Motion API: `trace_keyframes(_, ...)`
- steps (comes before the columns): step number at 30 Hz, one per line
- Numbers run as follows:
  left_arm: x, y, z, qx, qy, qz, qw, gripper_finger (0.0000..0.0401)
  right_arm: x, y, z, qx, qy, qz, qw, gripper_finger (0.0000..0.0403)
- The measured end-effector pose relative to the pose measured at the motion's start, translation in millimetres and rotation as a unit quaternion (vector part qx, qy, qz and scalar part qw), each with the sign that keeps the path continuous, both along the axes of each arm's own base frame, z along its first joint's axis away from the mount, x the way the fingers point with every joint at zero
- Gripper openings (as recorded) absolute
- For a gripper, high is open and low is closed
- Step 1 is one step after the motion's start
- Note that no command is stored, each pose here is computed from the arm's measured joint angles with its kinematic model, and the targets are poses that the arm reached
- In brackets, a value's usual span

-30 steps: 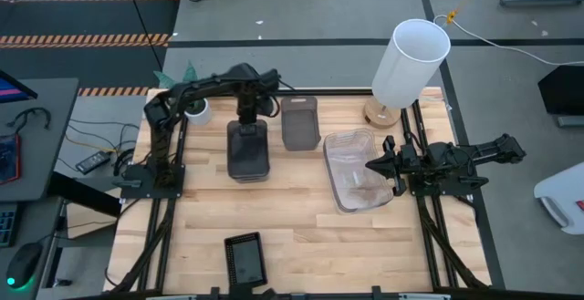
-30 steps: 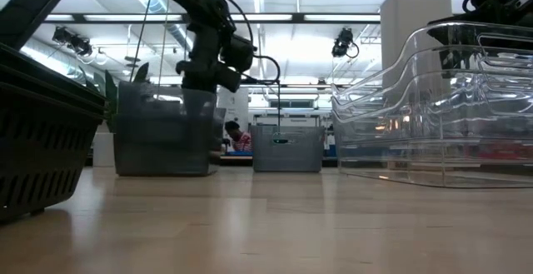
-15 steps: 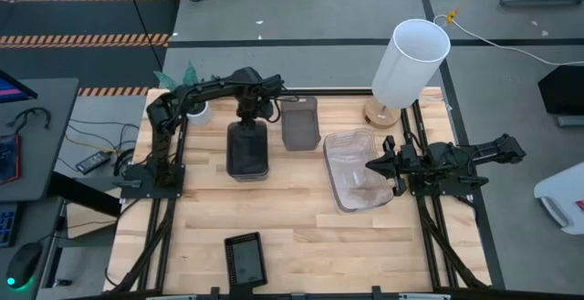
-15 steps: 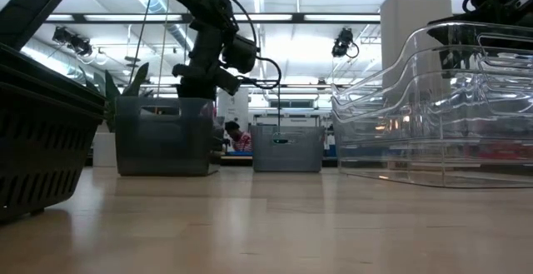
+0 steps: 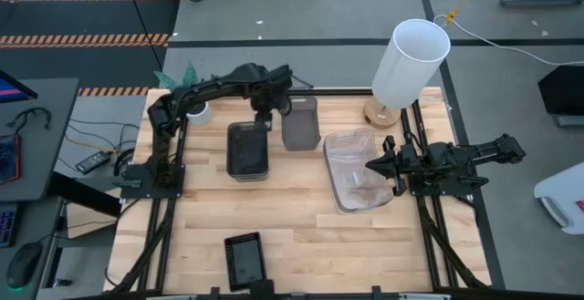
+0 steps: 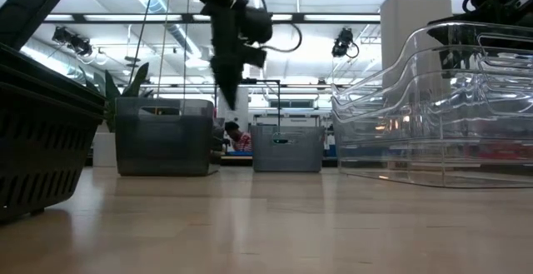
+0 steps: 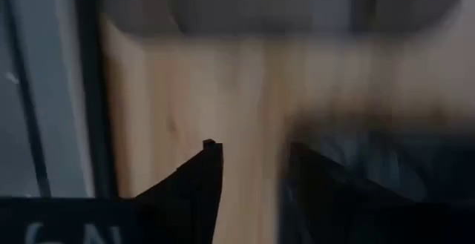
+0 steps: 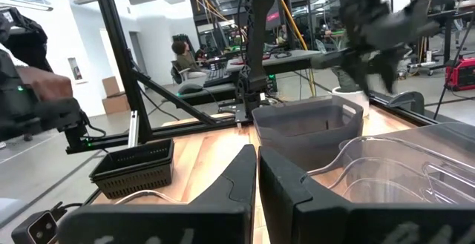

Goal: Stack baskets by color
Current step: Stack the right gray bin on the gray bins

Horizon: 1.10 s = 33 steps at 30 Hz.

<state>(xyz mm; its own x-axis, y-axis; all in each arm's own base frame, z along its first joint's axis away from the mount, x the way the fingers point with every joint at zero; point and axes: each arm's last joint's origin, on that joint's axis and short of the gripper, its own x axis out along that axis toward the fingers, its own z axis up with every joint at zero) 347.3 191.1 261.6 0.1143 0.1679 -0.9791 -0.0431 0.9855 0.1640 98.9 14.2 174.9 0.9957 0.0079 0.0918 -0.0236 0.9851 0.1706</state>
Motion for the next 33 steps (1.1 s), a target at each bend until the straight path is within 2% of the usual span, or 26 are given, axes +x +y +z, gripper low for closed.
trace_keyframes(5,17,19,-1,0.038,-0.103,0.023,0.994,0.0138,0,0,0,0.0,0.0,0.0,1.0,0.0022)
trace_keyframes(11,28,44,-22,0.037,-0.15,0.026,0.988,0.0114,0,0,0,0.0,0.0,0.0,1.0,0.0022)
trace_keyframes(15,35,55,-25,0.052,-0.195,0.056,0.978,0.0106,0,0,0,0.0,0.0,0.0,1.0,0.0022)
trace_keyframes(20,44,65,-15,0.114,-0.258,0.111,0.953,0.0118,0,0,0,0.0,0.0,0.0,1.0,0.0022)
trace_keyframes(24,45,68,-11,0.134,-0.278,0.15,0.939,0.0155,0,0,0,0.0,0.0,0.0,1.0,0.0022)
trace_keyframes(28,42,59,-19,0.095,-0.233,0.12,0.96,0.0191,0,0,0,0.0,0.0,0.0,1.0,0.0022)
trace_keyframes(33,47,23,-28,0.06,-0.152,0.044,0.986,0.0199,0,0,0,0.0,0.0,0.0,1.0,0.0022)
